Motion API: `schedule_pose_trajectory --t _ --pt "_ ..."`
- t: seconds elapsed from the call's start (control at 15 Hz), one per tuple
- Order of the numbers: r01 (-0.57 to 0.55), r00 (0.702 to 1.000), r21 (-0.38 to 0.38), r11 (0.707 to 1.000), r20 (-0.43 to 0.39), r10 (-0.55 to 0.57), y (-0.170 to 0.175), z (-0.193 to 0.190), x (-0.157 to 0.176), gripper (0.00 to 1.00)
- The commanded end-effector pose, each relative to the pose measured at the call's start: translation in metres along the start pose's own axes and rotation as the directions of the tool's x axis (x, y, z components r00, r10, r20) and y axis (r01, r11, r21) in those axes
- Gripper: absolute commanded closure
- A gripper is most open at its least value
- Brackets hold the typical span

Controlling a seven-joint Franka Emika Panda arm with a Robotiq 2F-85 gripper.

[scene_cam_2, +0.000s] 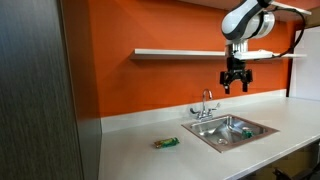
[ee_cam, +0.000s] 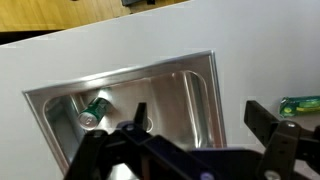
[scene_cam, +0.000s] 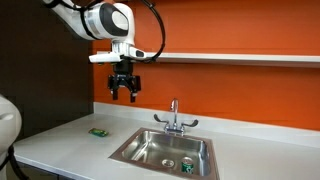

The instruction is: Put the green can on the left side of the counter.

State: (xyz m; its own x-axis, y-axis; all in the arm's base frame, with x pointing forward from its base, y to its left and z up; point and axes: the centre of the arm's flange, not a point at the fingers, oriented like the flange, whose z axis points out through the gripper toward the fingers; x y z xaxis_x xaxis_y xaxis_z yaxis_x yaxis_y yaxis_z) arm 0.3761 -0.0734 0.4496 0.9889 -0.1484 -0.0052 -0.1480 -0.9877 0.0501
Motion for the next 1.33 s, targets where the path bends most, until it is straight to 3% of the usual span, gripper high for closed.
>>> schedule_pose_trajectory --t 0.0,1.27 --pt "-0.07 0.997 -0.018 0.997 -0.016 0.07 0.034 0.018 0.014 0.0" --pt "-0.319 0.946 -0.037 0.947 -0.078 0.315 0.16 0.166 0.074 0.0"
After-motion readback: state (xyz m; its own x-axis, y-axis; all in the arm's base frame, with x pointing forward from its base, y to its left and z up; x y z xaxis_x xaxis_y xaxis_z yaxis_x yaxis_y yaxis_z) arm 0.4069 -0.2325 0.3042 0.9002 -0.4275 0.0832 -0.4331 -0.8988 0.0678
